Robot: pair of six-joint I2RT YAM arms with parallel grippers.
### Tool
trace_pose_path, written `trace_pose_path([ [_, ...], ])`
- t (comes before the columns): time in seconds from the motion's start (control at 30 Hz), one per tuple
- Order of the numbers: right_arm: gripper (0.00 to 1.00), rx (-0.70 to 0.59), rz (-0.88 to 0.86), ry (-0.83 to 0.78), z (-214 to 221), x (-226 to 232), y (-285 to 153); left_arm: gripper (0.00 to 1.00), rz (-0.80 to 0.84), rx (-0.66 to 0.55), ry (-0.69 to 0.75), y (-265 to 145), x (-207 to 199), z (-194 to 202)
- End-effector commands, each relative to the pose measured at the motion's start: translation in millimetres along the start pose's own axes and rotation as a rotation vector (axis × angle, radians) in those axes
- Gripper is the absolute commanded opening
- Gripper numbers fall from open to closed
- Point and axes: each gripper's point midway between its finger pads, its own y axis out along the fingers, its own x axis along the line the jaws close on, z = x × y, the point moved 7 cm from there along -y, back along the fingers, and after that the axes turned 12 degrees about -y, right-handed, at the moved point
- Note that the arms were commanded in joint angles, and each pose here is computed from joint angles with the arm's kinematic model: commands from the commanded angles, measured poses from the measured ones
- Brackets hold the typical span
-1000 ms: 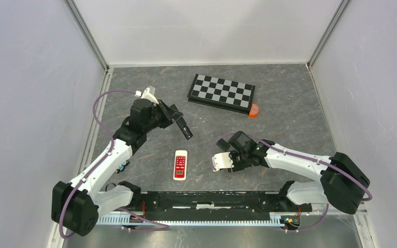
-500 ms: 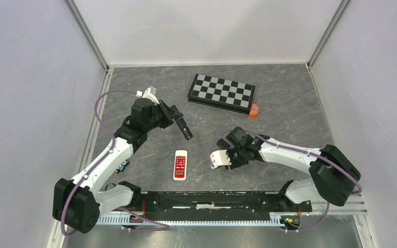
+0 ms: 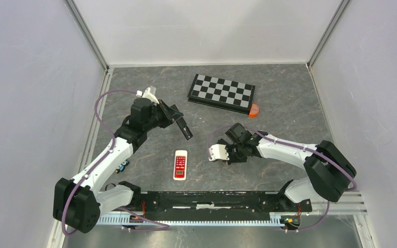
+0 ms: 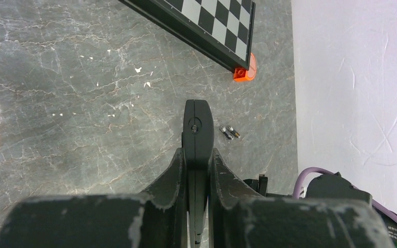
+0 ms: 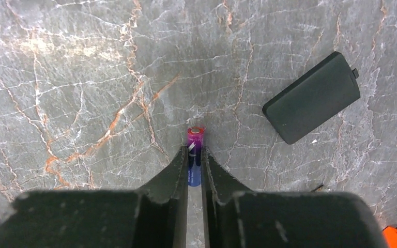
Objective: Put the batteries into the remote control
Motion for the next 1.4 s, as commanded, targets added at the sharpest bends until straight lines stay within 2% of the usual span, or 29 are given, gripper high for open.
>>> trace_pose_path([
  [0.0,0.26,-0.015,0.006,0.128,1.5,5.9,5.4,0.02,0.077,-0.028,0.016,-0.3,-6.1,-3.5],
  [0.07,0.37,-0.01,-0.012,0.137,7.2,18.6,9.0,0.02,0.067,-0.028,0.001,0.1,-2.1,-1.6],
  [0.13,0.37,-0.006,-0.007,0.127,11.2,24.1,9.7,0.02,0.063,-0.026,0.0,0.6,-1.0,-0.9],
  [0.2,0.28,-0.006,-0.012,0.113,12.4,25.2,8.4,0.02,0.063,-0.025,0.001,1.1,-1.4,-1.3],
  [0.23,0.2,-0.004,-0.012,0.116,13.3,24.3,7.7,0.02,0.083,-0.037,0.006,1.9,-5.1,-3.6],
  [0.33,0.1,0.006,-0.042,0.139,15.5,22.4,9.6,0.02,0.094,-0.041,0.015,2.0,-8.0,-5.3],
  [0.47,0.03,0.025,-0.051,0.179,16.5,20.8,12.5,0.02,0.11,-0.022,0.032,3.8,-7.7,-3.6],
  [0.6,0.0,-0.043,0.073,0.233,3.4,2.6,2.1,0.02,0.168,0.022,0.015,10.1,-3.4,6.1],
  [0.8,0.0,-0.229,0.237,0.398,-25.0,-18.6,-20.0,0.02,0.229,0.116,-0.066,31.1,12.6,27.8],
  [0.97,0.0,-0.264,0.382,0.626,-27.6,-25.1,-31.9,0.02,0.243,0.17,-0.084,46.6,25.4,47.8],
  [1.07,0.0,-0.281,0.419,0.771,-31.9,-30.5,-35.3,0.02,0.268,0.206,-0.083,53.5,26.4,60.5],
  [1.17,0.0,-0.345,0.424,0.881,-46.2,-39.0,-42.0,0.02,0.301,0.235,-0.102,57.7,25.6,66.8],
  [1.3,0.0,-0.51,0.456,0.985,-68.7,-49.1,-53.6,0.02,0.322,0.268,-0.137,60.4,24.3,69.6],
  [1.37,0.0,-0.522,0.474,1.02,-76.7,-53.1,-57.0,0.02,0.335,0.284,-0.156,62.0,23.0,70.8],
])
